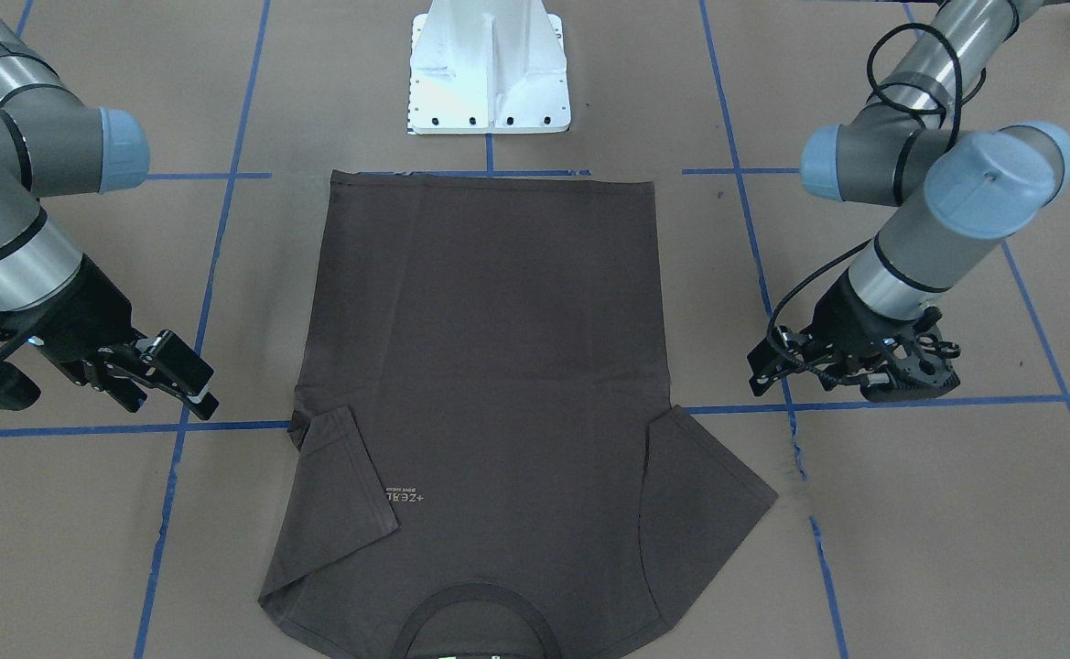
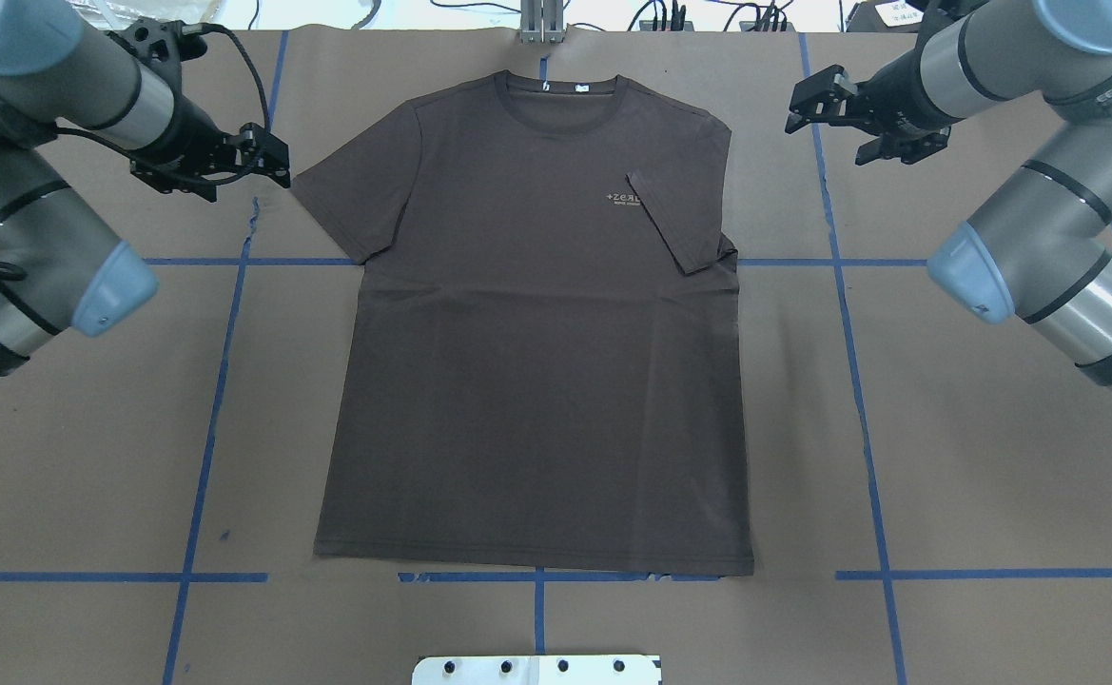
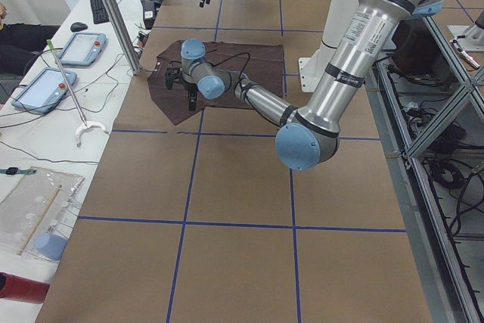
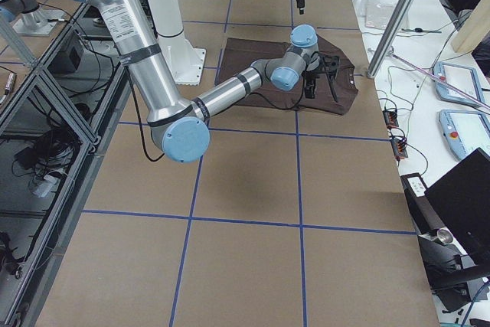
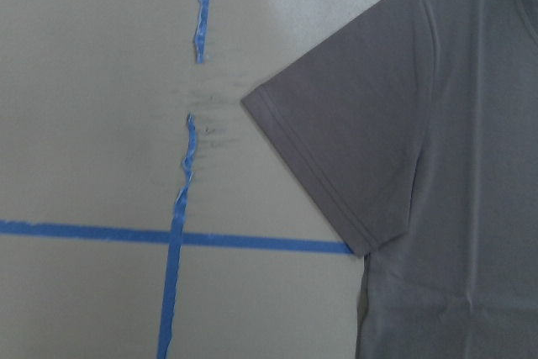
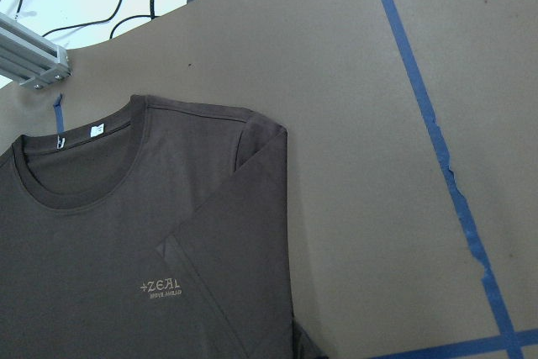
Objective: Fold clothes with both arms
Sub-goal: 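Move the left gripper to the sleeve nearest it while the right arm draws back, then fold the sleeve nearest the left gripper inward toward the shirt's center, then move both grippers to the hem corners nearest the robot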
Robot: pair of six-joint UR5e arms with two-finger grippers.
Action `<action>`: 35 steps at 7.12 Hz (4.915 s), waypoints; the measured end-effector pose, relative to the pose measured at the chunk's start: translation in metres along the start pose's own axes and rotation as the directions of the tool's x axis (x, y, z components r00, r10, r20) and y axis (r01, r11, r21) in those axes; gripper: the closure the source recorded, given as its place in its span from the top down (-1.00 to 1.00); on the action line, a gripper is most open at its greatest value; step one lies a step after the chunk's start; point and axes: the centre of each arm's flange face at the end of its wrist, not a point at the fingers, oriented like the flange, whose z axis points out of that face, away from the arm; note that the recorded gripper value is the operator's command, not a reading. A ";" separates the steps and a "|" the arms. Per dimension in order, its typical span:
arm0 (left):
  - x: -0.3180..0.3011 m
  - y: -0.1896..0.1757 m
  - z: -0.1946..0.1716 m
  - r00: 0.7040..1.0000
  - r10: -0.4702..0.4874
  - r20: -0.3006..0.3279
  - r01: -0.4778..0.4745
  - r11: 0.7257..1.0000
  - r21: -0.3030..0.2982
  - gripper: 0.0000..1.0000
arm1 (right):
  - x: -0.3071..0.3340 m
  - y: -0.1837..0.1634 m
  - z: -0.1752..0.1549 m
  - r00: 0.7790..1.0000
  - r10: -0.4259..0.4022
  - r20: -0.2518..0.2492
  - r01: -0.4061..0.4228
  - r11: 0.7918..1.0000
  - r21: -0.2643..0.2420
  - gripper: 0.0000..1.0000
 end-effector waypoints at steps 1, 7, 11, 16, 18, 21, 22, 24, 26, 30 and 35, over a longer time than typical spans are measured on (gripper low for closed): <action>0.005 -0.005 0.029 0.999 -0.002 0.052 0.001 1.000 0.020 0.92 | 0.007 0.000 -0.001 1.000 -0.007 -0.004 0.007 1.000 -0.001 1.00; 0.027 -0.022 0.112 0.994 0.024 0.109 -0.033 0.996 0.080 0.62 | 0.019 0.002 0.001 1.000 -0.011 -0.013 0.011 1.000 0.005 1.00; 0.022 -0.028 0.120 0.995 0.031 0.093 -0.040 0.995 0.094 0.05 | 0.019 0.002 0.001 1.000 -0.010 -0.016 0.010 1.000 0.010 1.00; 0.016 -0.046 0.108 0.995 0.007 0.096 -0.019 0.992 0.124 -1.00 | 0.019 0.002 0.003 1.000 -0.010 -0.019 0.010 1.000 0.012 1.00; 0.032 -0.053 0.093 0.998 -0.030 0.063 0.021 0.989 0.144 -1.00 | 0.019 0.003 0.005 1.000 -0.011 -0.021 0.011 1.000 0.011 1.00; 0.105 -0.052 0.071 0.993 -0.117 -0.015 0.118 0.982 0.150 -1.00 | 0.018 0.004 0.008 1.000 -0.012 -0.024 0.012 1.000 0.007 1.00; 0.137 -0.040 0.075 0.989 -0.144 -0.034 0.147 0.981 0.130 -1.00 | 0.018 0.004 0.008 1.000 -0.012 -0.024 0.012 1.000 0.005 1.00; 0.153 -0.033 0.088 0.985 -0.168 -0.027 0.170 0.979 0.113 -1.00 | 0.018 0.006 0.010 1.000 -0.013 -0.025 0.013 1.000 0.002 1.00; 0.151 -0.036 0.095 0.985 -0.173 -0.022 0.174 0.978 0.115 -1.00 | 0.017 0.007 0.012 1.000 -0.015 -0.026 0.015 1.000 -0.002 1.00; 0.157 -0.039 0.098 0.985 -0.165 -0.044 0.169 0.978 0.122 -1.00 | 0.016 0.009 0.013 1.000 -0.016 -0.025 0.016 1.000 -0.004 1.00; 0.164 -0.026 0.083 0.986 -0.142 -0.090 0.153 0.981 0.122 0.44 | 0.004 0.022 0.015 1.000 -0.019 -0.008 0.018 1.000 -0.019 1.00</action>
